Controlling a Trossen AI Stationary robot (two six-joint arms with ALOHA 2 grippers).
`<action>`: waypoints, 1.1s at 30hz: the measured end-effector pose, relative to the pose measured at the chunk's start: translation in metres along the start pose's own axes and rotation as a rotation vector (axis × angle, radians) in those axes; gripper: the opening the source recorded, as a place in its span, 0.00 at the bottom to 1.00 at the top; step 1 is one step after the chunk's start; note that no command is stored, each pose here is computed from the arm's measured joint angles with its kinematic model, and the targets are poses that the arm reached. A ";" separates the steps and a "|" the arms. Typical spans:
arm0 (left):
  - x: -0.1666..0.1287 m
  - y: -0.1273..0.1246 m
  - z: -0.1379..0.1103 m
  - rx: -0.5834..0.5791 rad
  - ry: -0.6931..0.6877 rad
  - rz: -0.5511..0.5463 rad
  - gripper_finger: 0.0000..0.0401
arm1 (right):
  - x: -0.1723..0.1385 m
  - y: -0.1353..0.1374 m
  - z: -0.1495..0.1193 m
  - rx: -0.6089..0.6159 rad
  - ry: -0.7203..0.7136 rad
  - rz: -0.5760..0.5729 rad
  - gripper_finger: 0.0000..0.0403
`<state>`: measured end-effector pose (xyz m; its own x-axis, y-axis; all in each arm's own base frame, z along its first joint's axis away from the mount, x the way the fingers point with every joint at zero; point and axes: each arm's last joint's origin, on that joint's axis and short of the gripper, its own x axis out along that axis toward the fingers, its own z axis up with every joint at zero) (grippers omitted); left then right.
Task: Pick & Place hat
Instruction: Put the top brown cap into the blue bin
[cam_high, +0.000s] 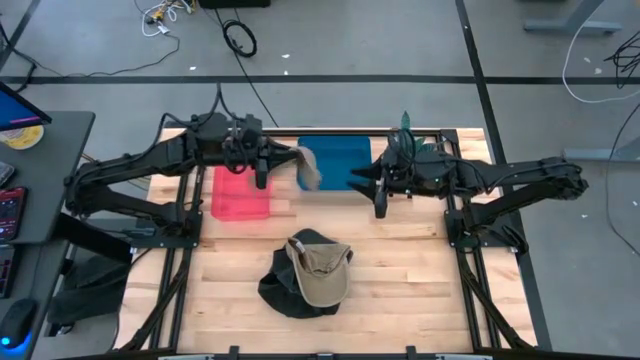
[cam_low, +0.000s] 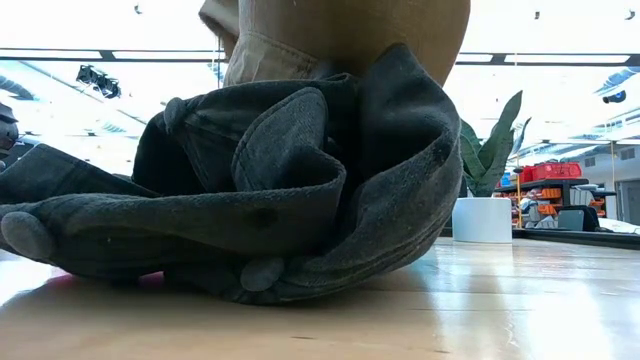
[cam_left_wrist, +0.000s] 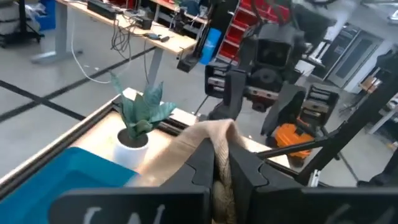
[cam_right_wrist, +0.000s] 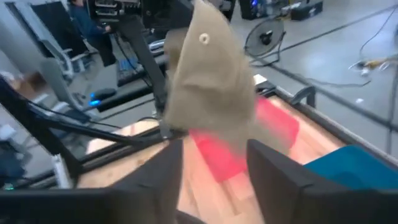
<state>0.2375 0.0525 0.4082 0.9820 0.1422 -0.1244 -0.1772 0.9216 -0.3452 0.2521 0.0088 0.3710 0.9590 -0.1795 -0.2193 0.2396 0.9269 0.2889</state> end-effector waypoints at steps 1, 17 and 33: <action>-0.003 0.000 0.000 0.016 0.003 0.007 0.05 | -0.001 -0.001 0.001 0.009 0.002 0.008 0.52; -0.073 0.009 -0.012 0.316 0.223 0.229 0.05 | -0.004 -0.004 0.002 0.092 0.013 0.004 0.61; -0.063 0.032 -0.034 0.568 0.539 0.562 0.05 | 0.023 -0.004 -0.014 0.205 0.081 -0.032 0.58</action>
<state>0.1679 0.0604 0.3735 0.5760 0.5616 -0.5940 -0.4150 0.8269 0.3794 0.2715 0.0060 0.3516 0.9371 -0.1726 -0.3034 0.3031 0.8334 0.4621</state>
